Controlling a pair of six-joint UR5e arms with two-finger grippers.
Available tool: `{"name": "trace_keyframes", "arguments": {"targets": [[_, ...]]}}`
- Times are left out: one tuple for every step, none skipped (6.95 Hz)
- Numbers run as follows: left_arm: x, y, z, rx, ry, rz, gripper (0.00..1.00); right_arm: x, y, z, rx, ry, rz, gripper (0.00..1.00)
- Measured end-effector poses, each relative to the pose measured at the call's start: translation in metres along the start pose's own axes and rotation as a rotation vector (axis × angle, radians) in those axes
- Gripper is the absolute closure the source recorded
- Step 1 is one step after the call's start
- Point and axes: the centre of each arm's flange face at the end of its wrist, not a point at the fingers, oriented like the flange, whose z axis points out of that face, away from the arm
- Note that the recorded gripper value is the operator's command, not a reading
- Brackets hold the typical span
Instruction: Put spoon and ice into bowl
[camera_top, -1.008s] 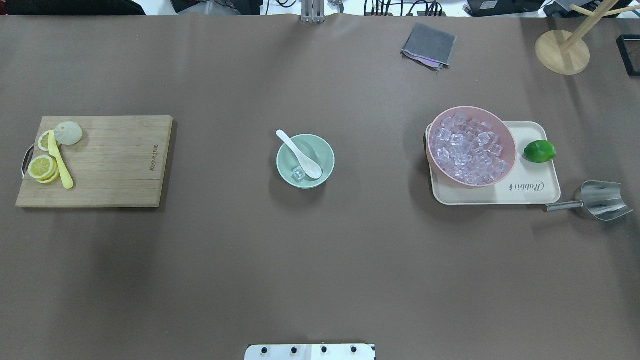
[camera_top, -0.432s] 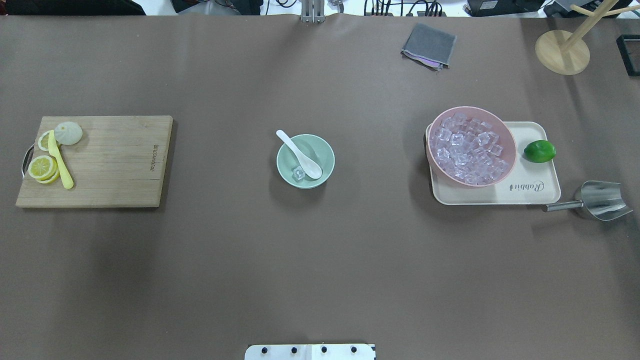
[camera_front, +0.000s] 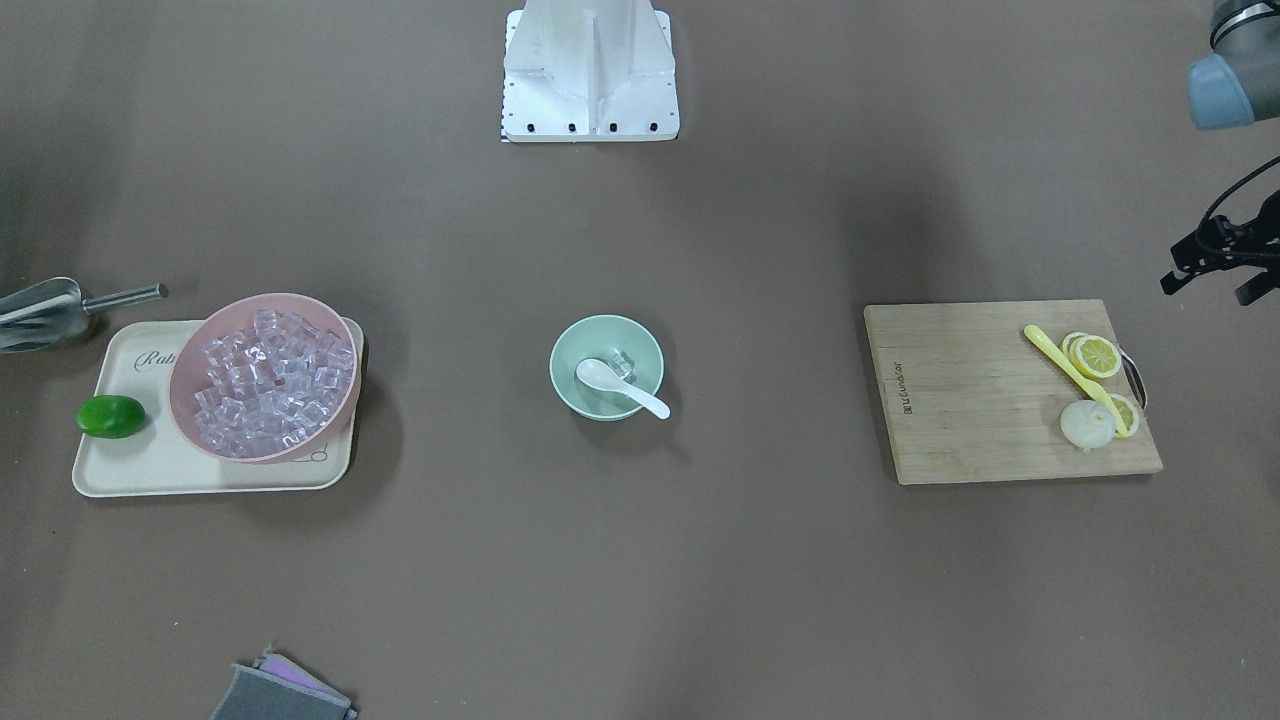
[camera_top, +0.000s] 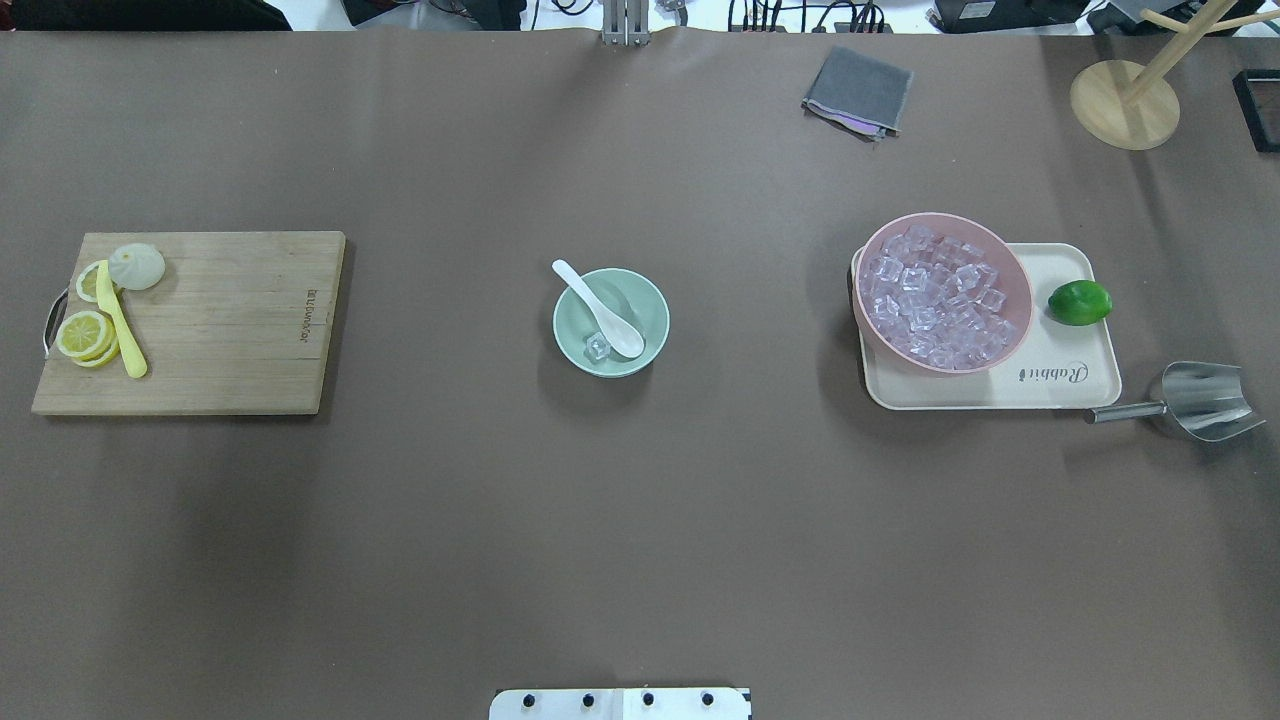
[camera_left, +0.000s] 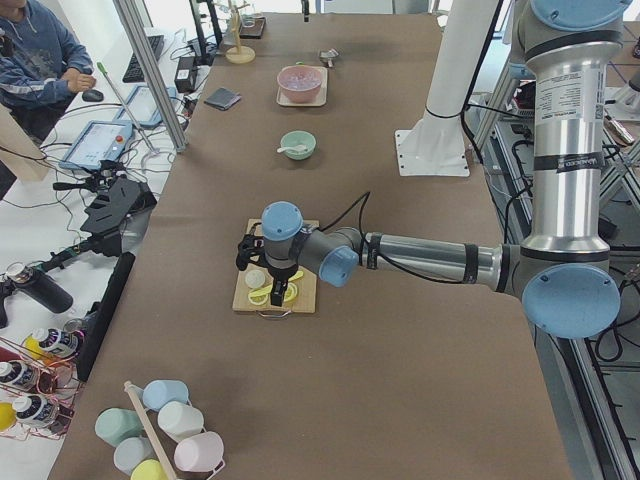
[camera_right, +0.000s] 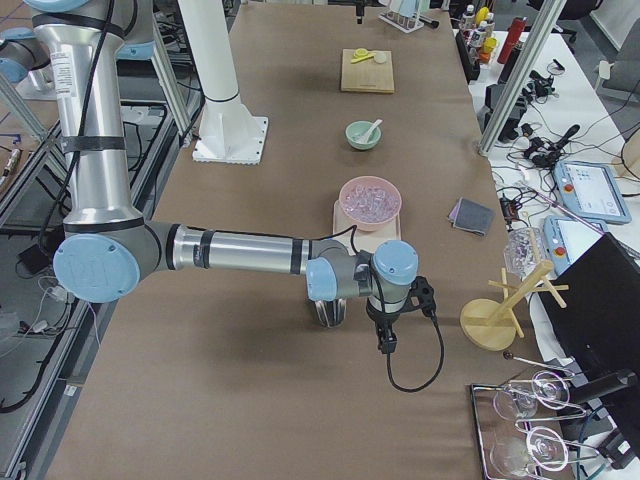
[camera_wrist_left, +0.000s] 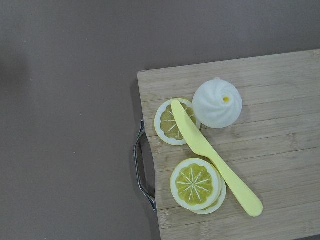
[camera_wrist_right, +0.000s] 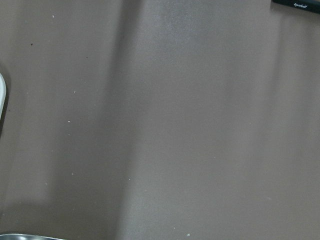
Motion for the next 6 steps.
{"name": "trace_keyframes", "arguments": {"targets": [[-0.003,0.002,0.001,-0.003,-0.005,-0.006,0.02,0.000,0.001,0.000,0.000,0.001,0.000,0.00],[-0.005,0.002,0.003,-0.005,-0.009,-0.014,0.02,0.000,0.002,0.000,-0.001,0.002,0.000,0.00],[-0.009,0.003,0.003,-0.007,-0.012,-0.025,0.02,0.000,0.002,0.000,0.000,0.001,-0.001,0.00],[-0.015,0.000,-0.001,-0.007,-0.020,-0.050,0.02,-0.001,0.002,0.000,0.002,0.001,-0.002,0.00],[-0.025,-0.006,-0.011,-0.007,-0.032,-0.091,0.02,0.000,0.003,-0.001,0.006,0.000,-0.004,0.00],[-0.031,-0.011,-0.019,-0.006,-0.041,-0.121,0.02,0.000,0.005,-0.001,0.008,-0.001,-0.006,0.00]]}}
